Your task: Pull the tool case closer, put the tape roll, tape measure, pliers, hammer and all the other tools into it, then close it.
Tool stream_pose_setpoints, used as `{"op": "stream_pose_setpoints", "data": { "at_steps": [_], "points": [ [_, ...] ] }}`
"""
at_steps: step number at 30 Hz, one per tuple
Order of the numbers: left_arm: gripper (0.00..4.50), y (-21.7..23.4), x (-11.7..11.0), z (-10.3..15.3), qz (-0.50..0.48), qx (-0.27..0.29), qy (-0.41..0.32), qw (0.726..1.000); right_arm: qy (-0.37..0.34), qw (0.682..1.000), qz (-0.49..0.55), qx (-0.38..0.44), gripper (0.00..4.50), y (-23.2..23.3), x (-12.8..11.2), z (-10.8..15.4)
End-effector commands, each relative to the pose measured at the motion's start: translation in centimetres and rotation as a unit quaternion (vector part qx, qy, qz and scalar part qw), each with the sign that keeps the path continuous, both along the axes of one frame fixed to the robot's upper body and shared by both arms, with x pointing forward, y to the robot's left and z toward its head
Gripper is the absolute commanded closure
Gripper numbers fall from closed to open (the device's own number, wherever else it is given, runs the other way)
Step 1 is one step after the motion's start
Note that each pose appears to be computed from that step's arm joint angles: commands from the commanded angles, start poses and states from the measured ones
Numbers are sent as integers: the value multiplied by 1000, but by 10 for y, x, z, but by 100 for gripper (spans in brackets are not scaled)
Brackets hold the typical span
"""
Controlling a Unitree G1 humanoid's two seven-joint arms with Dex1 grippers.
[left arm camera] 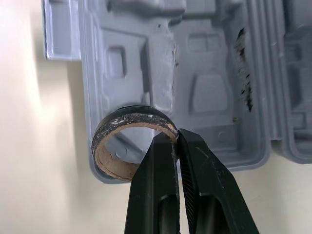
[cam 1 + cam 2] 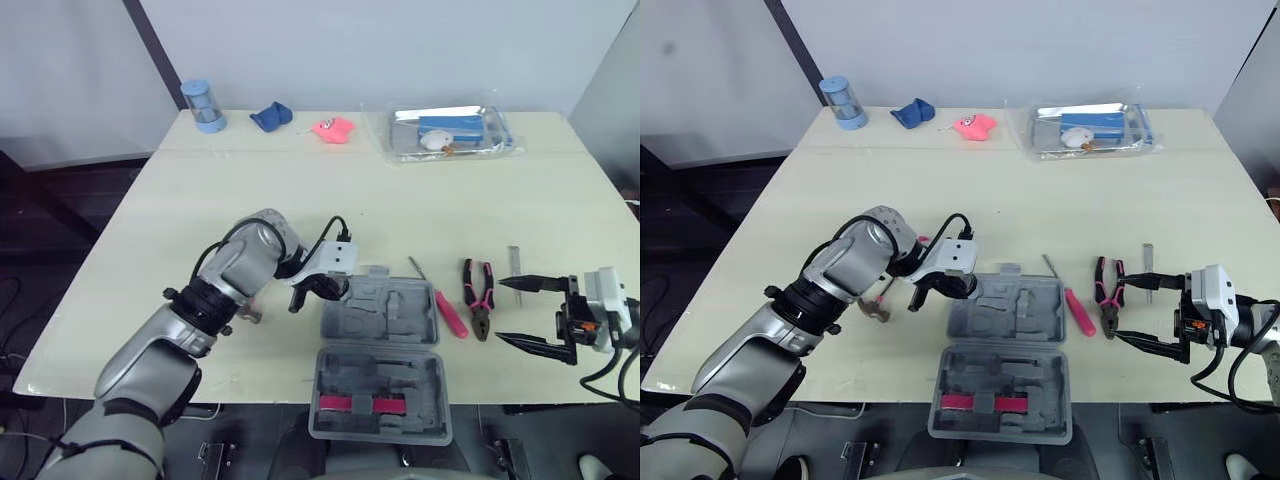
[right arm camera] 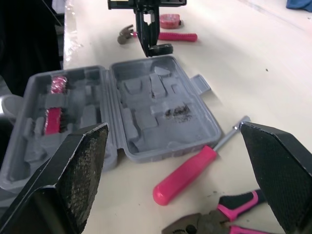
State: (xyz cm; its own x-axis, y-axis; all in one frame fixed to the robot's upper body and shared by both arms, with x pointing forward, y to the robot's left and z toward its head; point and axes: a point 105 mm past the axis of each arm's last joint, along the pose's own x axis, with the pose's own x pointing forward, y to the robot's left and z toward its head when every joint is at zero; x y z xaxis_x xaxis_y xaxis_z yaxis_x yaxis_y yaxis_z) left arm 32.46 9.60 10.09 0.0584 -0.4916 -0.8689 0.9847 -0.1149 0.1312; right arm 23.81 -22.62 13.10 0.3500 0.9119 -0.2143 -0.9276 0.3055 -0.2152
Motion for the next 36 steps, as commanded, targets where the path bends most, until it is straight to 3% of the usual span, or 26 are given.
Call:
{"op": "stream_pose_setpoints", "data": {
  "at_steps": [1,9,36],
  "points": [
    [443,-4,3,4,-8,-5,-4,1000,-26,1000,-5,-2,0,-3,0,8],
    [443,-11,7,-3,0,-27,19,999,-30,1000,-5,-2,0,-4,-2,7],
    [443,0,18,-10,15,-8,24,1000,-38,999,-11,12,0,-5,-5,6]
  ]
}}
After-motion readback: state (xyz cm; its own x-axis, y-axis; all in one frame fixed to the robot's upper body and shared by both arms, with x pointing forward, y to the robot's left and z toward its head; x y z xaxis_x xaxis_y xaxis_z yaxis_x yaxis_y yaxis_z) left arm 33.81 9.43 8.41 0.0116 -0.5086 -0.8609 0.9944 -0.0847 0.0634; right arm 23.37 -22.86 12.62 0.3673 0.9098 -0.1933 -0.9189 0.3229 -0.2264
